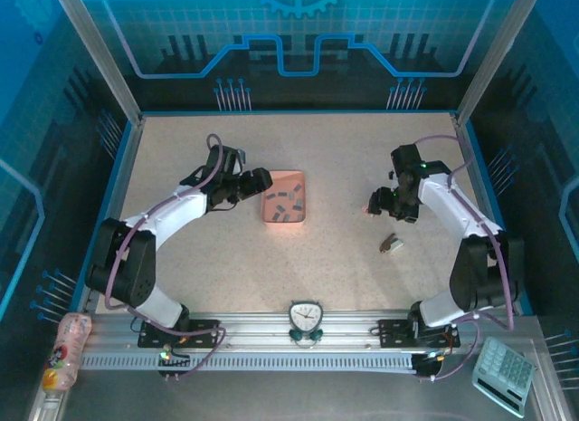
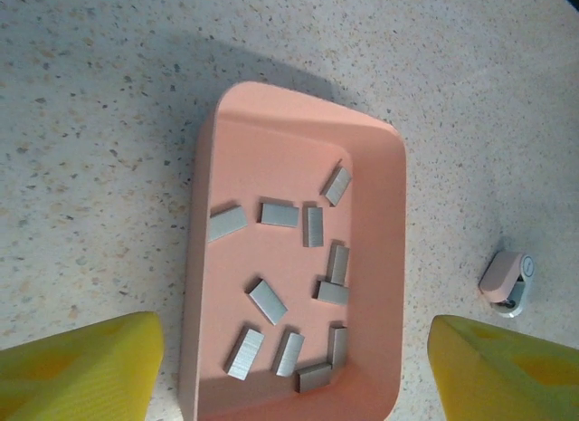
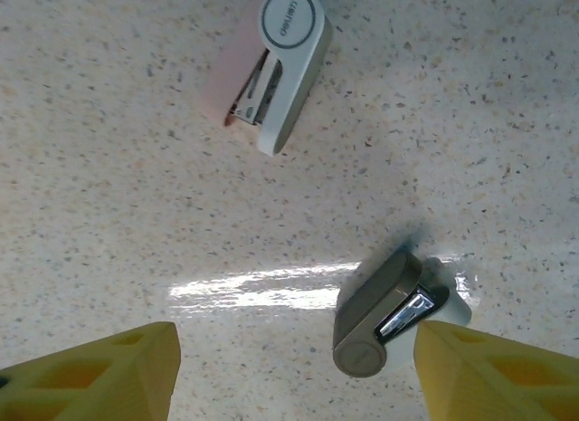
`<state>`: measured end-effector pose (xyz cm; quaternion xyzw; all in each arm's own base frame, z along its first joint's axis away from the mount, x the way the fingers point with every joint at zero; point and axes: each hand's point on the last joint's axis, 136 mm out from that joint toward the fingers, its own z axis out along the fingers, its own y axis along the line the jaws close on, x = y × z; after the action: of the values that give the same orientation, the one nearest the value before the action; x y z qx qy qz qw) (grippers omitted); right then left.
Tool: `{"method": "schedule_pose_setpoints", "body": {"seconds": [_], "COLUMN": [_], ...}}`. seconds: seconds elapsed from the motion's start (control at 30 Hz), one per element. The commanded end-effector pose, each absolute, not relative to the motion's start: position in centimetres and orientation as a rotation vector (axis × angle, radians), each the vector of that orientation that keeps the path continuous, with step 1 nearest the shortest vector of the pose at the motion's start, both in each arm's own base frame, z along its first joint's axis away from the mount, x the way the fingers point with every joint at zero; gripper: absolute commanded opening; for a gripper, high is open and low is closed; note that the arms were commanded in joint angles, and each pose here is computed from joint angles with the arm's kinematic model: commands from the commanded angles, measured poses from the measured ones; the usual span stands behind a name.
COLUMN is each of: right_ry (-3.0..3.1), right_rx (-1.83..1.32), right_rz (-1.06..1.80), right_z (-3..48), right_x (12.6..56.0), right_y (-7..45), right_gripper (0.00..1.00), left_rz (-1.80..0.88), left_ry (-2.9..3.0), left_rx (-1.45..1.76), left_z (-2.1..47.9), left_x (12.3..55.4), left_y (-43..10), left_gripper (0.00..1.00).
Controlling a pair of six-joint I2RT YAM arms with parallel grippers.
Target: Load the staples into the stapler
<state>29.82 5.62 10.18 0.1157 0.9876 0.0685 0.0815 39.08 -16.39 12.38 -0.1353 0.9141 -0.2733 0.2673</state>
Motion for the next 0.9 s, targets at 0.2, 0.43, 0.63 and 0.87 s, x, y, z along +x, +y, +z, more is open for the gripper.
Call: {"method": "schedule_pose_setpoints", "body": {"seconds": [0.2,0.43,0.63,0.87], "right_ry": [2.974,3.016,3.037,3.057], "right_rx": [0.318,0.298,0.299,0.31], "right_rz": [0.225,0.223,0.239,0.257], "right_z": [8.2,6.1,4.8,3.3], "right_x": [34.3,35.8,36.6,37.5], "right_y": [6.9,7.3,7.7,8.1], "right_gripper": [0.66,0.57,0.56,0.63], "left_rz": [-0.673,-0.656,-0.667,-0.678], "left_ry": [2.522,2.529,2.541,2.548], "left_rx": [-0.363,-0.366,-0.368,-0.369], "left_z": [10.7,10.2,9.8,9.5], "left_x": [37.5,37.5,37.8,38.2], "left_y": [-15.6,-15.3,-15.5,-15.8], "left_gripper": [0.78,0.78,0.78,0.78]}}
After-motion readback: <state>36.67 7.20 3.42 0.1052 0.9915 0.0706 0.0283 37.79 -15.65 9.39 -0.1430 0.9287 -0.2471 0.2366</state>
